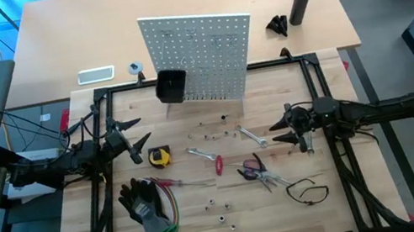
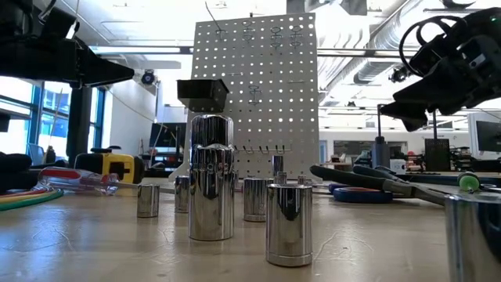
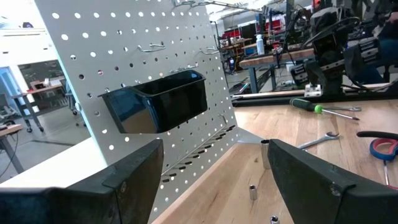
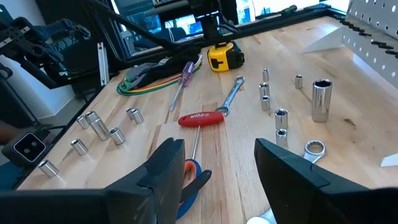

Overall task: Hang tools onto peg board
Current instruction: Hang the green screwdriver on the white peg board

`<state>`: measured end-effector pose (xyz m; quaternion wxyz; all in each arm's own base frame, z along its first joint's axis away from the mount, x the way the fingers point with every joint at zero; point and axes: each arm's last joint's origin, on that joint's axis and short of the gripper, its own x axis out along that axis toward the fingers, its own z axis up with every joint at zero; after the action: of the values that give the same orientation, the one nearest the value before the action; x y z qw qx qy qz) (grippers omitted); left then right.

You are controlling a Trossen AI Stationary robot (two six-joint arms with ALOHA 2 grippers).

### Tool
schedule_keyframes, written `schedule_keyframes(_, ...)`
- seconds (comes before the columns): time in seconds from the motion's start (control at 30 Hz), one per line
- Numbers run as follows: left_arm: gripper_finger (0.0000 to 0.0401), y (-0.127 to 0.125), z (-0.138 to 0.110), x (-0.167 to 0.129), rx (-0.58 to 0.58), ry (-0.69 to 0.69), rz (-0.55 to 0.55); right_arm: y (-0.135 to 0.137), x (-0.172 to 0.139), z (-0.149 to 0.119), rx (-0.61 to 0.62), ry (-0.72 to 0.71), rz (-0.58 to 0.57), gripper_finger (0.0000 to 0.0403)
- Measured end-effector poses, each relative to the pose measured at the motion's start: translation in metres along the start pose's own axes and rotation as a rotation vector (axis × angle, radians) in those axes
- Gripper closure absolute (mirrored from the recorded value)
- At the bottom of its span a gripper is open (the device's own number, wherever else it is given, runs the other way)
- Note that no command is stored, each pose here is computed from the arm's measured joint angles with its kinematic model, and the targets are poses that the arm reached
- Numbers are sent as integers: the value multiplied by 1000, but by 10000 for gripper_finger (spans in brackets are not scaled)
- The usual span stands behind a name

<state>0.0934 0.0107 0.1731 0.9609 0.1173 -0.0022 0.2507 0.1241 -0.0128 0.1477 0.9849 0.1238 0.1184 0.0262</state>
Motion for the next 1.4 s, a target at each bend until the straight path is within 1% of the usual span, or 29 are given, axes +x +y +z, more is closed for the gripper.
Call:
schedule_keyframes(0.43,119,0,0,0,0,0,0,-2,4,-4,-4,47,-11,214)
schedule_keyframes(0.53,119,0,0,0,0,0,0,-3,5,-6,-8,60,-34,214)
schedule_keyframes(0.67,119,0,0,0,0,0,0,-6,6,-8,-8,77,-98,214)
schedule_keyframes(0.87,119,0,0,0,10,-3,1,-7,7,-9,-7,85,-127,214)
schedule_keyframes(1.03,119,0,0,0,111,-4,2,-7,7,-8,-9,68,-125,214)
schedule_keyframes(1.1,119,0,0,0,131,-2,1,-6,7,-5,-11,46,-119,214)
schedule_keyframes(1.27,119,0,0,0,136,-3,2,-3,8,5,-31,-55,-58,214)
schedule_keyframes(1.4,119,0,0,0,117,-3,2,-2,7,7,-39,-76,-50,214)
